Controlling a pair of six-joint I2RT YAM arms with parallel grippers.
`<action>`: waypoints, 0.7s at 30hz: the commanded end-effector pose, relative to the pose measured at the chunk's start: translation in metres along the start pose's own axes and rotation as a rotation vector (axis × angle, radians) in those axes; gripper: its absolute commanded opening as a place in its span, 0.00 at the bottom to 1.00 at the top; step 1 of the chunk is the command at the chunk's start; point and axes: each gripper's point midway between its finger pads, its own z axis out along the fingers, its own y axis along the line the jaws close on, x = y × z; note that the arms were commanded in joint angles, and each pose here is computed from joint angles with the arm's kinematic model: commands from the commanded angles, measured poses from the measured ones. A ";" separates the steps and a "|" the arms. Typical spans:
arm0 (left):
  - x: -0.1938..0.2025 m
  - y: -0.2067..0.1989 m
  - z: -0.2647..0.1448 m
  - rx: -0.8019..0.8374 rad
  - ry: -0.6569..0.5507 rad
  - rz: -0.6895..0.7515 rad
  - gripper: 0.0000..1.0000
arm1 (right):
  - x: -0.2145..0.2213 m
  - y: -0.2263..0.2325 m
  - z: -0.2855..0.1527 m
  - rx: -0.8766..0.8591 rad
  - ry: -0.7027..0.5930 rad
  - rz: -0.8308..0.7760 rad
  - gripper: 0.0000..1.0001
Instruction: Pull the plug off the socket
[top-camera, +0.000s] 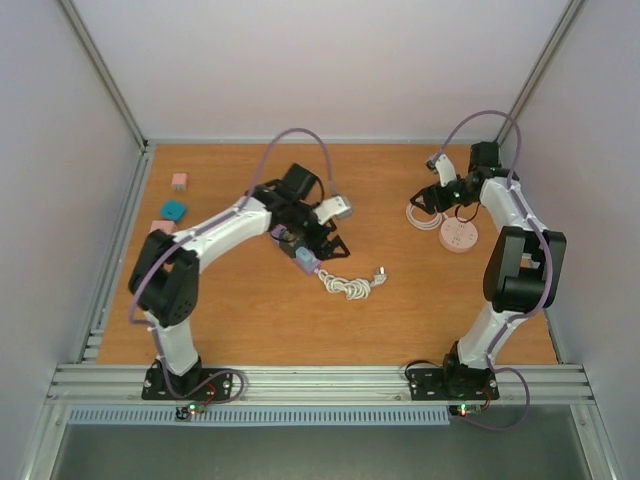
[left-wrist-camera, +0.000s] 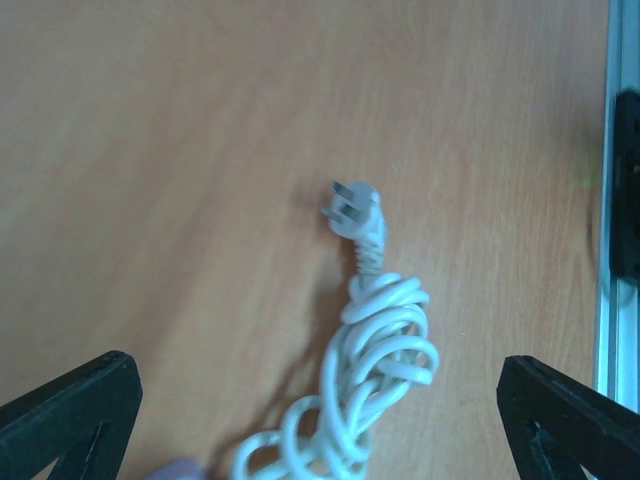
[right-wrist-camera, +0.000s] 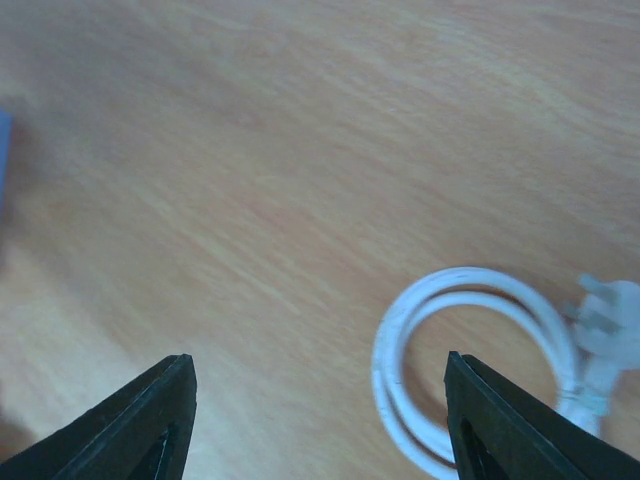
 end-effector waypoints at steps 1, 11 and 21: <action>-0.017 0.010 -0.052 -0.042 -0.151 0.012 1.00 | -0.016 0.038 0.000 -0.058 -0.061 -0.005 0.70; -0.006 0.079 -0.153 -0.317 -0.312 -0.136 1.00 | -0.007 0.136 0.039 -0.192 -0.032 -0.092 0.72; 0.017 0.117 -0.228 -0.610 -0.442 -0.346 1.00 | 0.005 0.228 0.075 -0.298 -0.009 -0.188 0.72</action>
